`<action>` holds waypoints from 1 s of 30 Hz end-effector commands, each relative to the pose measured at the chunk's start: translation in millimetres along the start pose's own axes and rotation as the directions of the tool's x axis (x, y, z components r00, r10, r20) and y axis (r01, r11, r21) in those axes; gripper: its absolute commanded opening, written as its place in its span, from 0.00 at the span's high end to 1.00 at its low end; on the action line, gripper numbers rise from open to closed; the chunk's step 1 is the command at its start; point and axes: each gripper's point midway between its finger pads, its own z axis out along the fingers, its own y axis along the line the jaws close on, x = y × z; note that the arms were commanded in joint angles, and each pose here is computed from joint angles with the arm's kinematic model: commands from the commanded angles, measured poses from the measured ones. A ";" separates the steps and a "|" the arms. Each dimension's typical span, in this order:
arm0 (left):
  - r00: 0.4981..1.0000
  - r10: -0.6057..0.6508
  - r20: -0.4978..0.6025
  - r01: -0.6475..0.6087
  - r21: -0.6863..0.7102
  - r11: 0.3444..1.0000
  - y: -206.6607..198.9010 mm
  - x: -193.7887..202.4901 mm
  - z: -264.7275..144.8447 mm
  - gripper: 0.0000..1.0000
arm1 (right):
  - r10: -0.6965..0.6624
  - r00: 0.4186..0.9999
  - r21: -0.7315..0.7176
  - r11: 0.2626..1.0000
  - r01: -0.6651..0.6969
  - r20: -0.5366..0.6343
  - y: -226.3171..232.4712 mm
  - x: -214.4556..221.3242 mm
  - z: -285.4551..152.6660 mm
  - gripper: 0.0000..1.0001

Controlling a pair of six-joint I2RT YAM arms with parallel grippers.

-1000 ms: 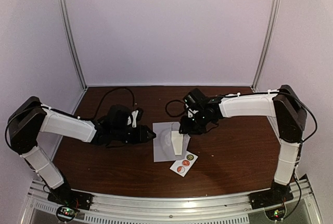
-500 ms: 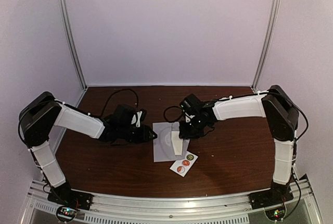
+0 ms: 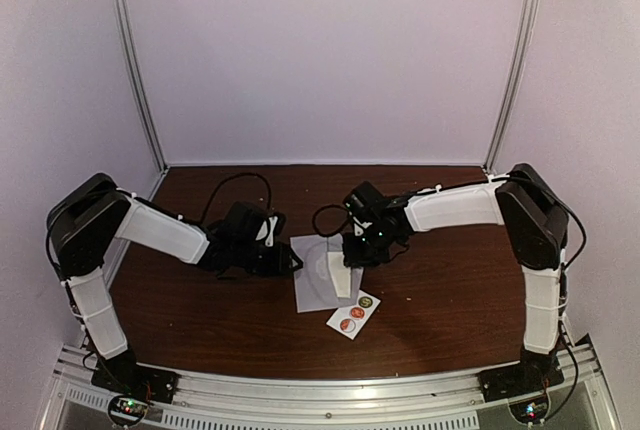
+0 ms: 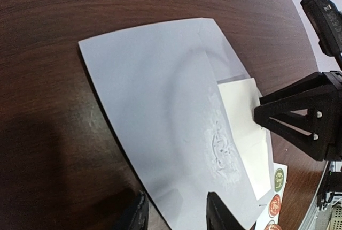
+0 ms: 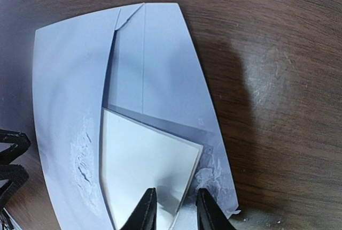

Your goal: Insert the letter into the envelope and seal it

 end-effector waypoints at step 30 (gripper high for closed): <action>1.000 0.008 0.004 -0.008 0.003 1.000 5.5 -2.6 15.5 0.65 | -0.052 0.999 -0.107 0.993 0.051 -0.002 42.2 -2.1 20.6 0.84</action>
